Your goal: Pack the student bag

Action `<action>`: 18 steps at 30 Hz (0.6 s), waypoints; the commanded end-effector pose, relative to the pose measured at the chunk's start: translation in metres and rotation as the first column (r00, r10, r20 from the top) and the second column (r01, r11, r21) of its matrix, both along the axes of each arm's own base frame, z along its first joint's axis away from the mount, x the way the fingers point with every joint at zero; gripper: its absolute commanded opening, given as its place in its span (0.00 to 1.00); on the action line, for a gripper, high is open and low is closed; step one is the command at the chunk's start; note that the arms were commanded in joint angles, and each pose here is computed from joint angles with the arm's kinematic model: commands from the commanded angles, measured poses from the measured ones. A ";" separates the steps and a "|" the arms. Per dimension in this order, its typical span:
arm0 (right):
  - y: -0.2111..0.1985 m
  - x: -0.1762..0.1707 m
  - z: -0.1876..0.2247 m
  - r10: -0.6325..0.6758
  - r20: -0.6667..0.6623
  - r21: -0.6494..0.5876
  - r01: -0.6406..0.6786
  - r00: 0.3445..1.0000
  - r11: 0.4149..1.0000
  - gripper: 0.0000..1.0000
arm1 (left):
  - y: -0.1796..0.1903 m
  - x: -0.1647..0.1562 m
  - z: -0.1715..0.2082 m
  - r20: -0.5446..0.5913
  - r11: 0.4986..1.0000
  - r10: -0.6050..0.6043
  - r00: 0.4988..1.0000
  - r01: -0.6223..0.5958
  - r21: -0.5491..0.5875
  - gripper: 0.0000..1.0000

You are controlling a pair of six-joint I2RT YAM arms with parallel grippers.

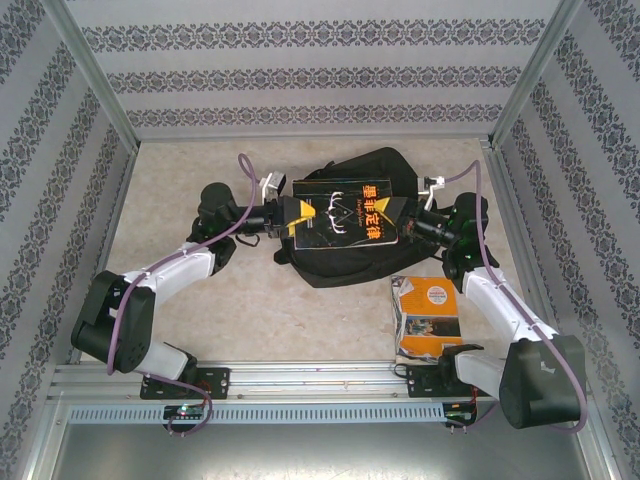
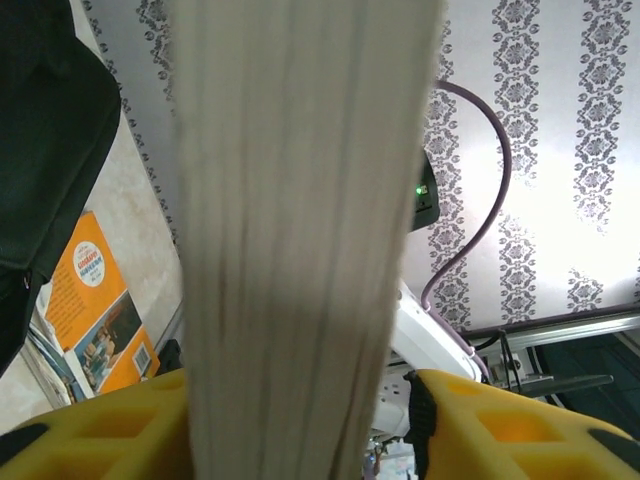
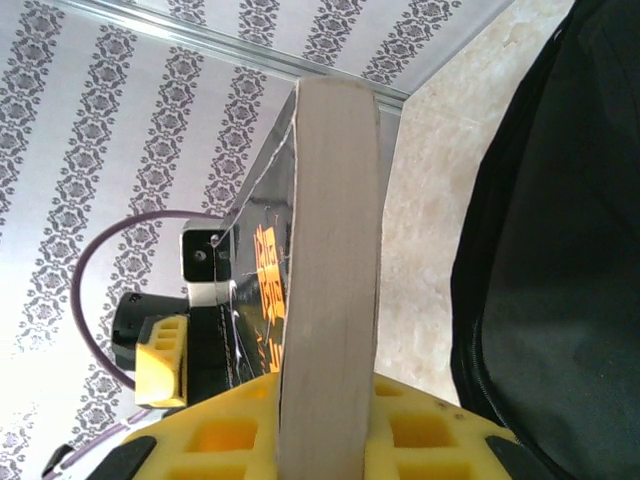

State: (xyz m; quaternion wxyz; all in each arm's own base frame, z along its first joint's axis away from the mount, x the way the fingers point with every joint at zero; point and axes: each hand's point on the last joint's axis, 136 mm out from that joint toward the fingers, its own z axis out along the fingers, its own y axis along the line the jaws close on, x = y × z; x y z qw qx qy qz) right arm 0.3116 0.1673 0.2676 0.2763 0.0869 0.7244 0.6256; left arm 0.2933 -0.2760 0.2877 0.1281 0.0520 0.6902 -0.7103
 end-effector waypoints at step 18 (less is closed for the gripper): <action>-0.025 0.007 -0.025 -0.250 0.113 -0.447 0.274 0.962 0.851 0.53 | 0.106 0.014 0.011 0.299 0.749 0.445 0.844 -0.534 0.392 0.00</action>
